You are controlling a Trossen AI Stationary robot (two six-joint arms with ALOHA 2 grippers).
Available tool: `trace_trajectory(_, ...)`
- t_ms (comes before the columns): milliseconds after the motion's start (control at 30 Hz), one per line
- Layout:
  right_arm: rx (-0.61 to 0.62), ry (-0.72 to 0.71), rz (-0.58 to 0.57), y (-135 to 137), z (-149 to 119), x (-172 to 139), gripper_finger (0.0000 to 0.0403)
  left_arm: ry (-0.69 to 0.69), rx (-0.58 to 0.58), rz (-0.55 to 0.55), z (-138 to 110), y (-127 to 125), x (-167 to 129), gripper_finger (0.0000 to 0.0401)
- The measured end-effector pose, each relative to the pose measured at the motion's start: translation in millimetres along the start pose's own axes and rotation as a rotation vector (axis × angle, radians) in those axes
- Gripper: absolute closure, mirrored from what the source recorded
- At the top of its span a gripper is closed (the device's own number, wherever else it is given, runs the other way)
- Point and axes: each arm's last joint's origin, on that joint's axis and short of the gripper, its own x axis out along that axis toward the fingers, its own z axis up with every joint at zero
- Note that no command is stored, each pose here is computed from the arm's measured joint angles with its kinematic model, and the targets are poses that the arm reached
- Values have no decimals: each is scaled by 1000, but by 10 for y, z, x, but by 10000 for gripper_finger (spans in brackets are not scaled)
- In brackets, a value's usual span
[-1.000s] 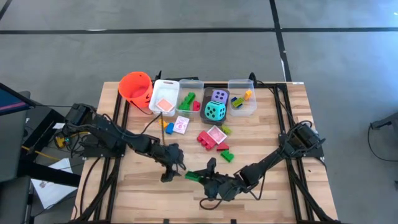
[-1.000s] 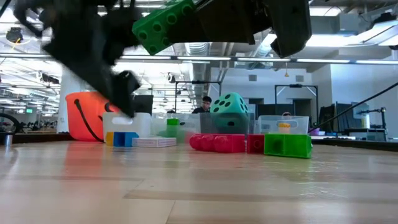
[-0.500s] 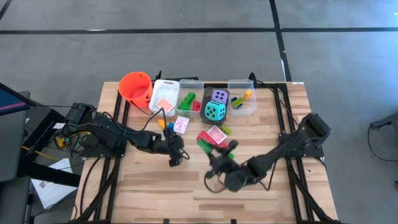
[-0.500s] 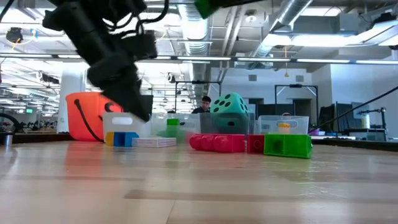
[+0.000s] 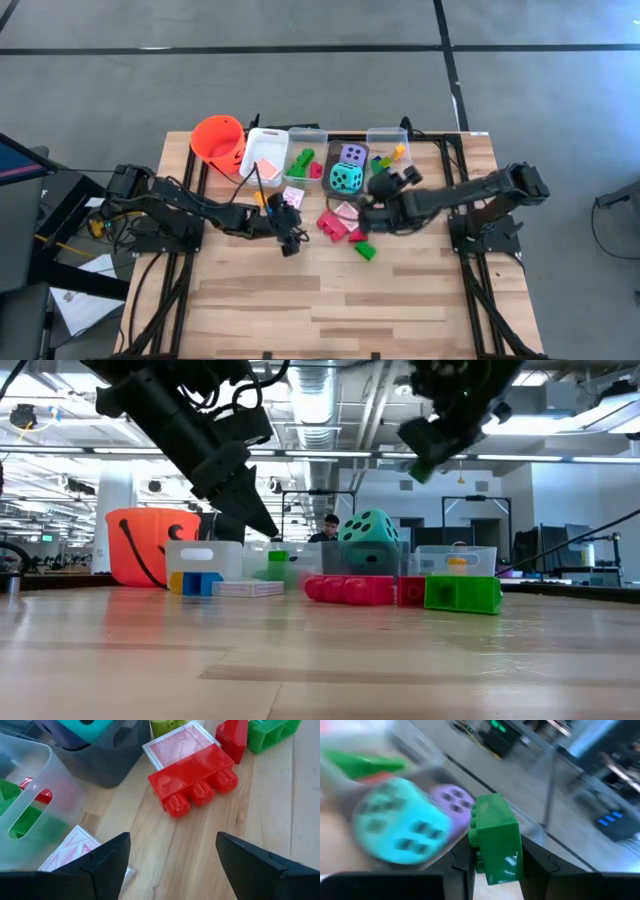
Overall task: Pick & Place Toys
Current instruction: Put the bottom small green game piece into the right transparent bin, then put the large green game piece into the left transparent bin
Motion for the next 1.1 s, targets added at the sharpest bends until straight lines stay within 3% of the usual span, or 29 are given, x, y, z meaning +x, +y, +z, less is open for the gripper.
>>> trace_trajectory(133,-32,72,-96,-151,11,216,303,2,5,10,7,37,18,116)
trace_trajectory(367,-89,197,-138,-300,80,560,301,7,-2,28,17,100,47,116)
trace_trajectory(733,32,294,-183,-505,154,959,199,7,-1,26,16,95,45,115)
trace_trajectory(933,-7,306,-93,-402,143,855,166,12,-24,24,11,95,45,115)
trace_trajectory(1100,-138,189,70,-61,46,399,166,7,-25,17,-14,75,42,115)
